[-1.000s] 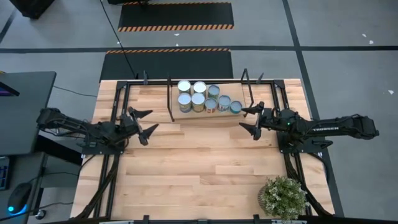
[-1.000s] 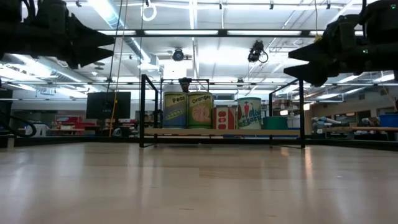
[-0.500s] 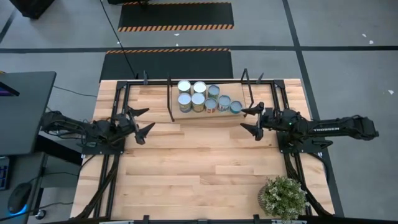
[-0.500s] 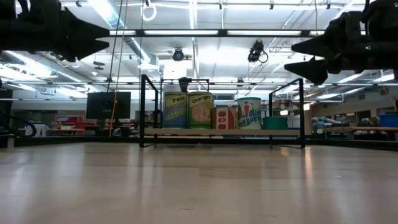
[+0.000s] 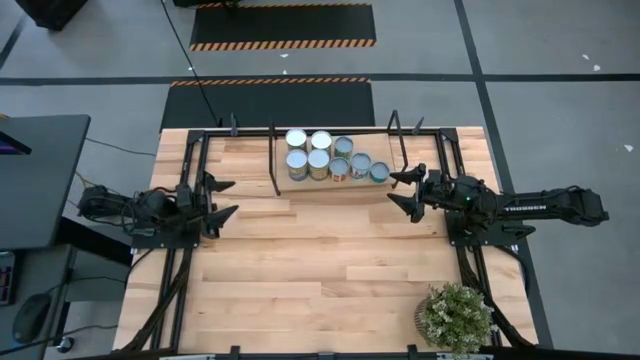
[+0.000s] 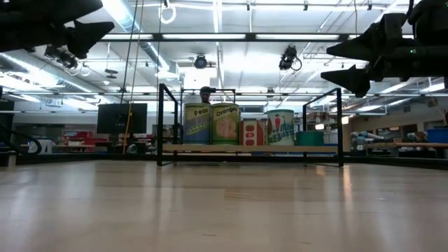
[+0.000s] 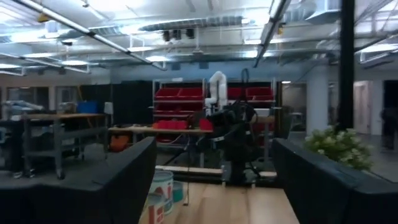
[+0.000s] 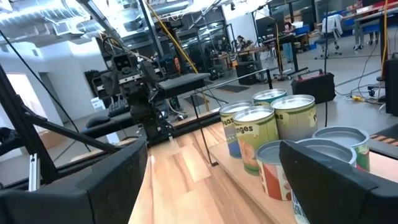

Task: Pick and place cans onto a shelf
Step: Return to Home Position

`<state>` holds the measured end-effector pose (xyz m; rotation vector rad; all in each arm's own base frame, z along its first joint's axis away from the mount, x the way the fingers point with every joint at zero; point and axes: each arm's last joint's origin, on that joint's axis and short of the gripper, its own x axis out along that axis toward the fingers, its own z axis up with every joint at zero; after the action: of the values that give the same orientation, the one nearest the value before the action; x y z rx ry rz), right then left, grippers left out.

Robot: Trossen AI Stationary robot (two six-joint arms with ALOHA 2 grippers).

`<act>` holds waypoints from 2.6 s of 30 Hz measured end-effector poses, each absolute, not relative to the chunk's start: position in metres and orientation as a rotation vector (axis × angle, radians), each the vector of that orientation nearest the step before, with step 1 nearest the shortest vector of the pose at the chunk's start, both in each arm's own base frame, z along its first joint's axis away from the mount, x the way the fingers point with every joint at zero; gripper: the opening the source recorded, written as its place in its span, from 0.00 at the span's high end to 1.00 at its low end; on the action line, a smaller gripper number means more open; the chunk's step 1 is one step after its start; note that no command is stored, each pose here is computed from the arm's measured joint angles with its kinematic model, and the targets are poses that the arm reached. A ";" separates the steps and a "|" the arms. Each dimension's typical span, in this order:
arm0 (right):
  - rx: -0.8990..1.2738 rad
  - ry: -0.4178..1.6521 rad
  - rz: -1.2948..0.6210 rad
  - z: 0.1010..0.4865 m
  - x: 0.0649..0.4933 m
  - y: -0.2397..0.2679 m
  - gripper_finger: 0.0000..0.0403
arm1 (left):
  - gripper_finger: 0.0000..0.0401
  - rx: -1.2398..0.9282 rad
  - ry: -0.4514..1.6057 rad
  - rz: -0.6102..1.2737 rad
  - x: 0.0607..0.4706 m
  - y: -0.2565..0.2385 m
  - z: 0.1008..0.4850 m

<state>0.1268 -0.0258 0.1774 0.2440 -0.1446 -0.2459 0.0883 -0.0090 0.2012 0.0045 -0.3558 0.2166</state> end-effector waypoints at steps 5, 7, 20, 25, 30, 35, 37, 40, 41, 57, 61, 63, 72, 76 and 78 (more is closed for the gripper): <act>0.244 -0.144 -0.246 0.177 0.127 -0.026 0.07 | 0.21 -0.073 -0.356 0.258 0.088 -0.007 0.201; 0.244 -0.150 -0.245 0.178 0.127 -0.026 0.07 | 0.21 -0.076 -0.358 0.258 0.088 -0.007 0.201; 0.244 -0.149 -0.244 0.178 0.127 -0.026 0.07 | 0.21 -0.076 -0.358 0.258 0.088 -0.007 0.201; 0.244 -0.149 -0.244 0.178 0.127 -0.026 0.07 | 0.21 -0.076 -0.358 0.259 0.088 -0.007 0.201; 0.244 -0.149 -0.244 0.178 0.127 -0.026 0.07 | 0.21 -0.076 -0.358 0.258 0.088 -0.007 0.201; 0.244 -0.149 -0.244 0.178 0.127 -0.026 0.07 | 0.21 -0.077 -0.358 0.258 0.088 -0.007 0.201; 0.244 -0.149 -0.244 0.178 0.127 -0.026 0.07 | 0.21 -0.076 -0.358 0.258 0.088 -0.007 0.201; 0.244 -0.149 -0.244 0.178 0.127 -0.026 0.07 | 0.21 -0.076 -0.357 0.258 0.088 -0.007 0.201; 0.244 -0.149 -0.244 0.178 0.127 -0.026 0.07 | 0.21 -0.076 -0.357 0.258 0.088 -0.007 0.201; 0.244 -0.149 -0.243 0.178 0.127 -0.026 0.07 | 0.21 -0.076 -0.357 0.258 0.088 -0.007 0.201; 0.244 -0.149 -0.243 0.178 0.127 -0.026 0.07 | 0.21 -0.077 -0.358 0.258 0.088 -0.007 0.201; 0.244 -0.149 -0.243 0.178 0.127 -0.026 0.07 | 0.21 -0.076 -0.357 0.258 0.088 -0.007 0.201; 0.244 -0.149 -0.244 0.178 0.127 -0.026 0.07 | 0.21 -0.076 -0.357 0.259 0.088 -0.007 0.201; 0.244 -0.149 -0.243 0.178 0.127 -0.026 0.07 | 0.21 -0.076 -0.357 0.259 0.088 -0.007 0.201; 0.244 -0.149 -0.244 0.178 0.127 -0.026 0.07 | 0.21 -0.076 -0.357 0.258 0.088 -0.007 0.201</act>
<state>0.1269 -0.0257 0.1778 0.2437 -0.1487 -0.2435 0.0880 -0.0074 0.2006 -0.0763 -0.3572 0.2585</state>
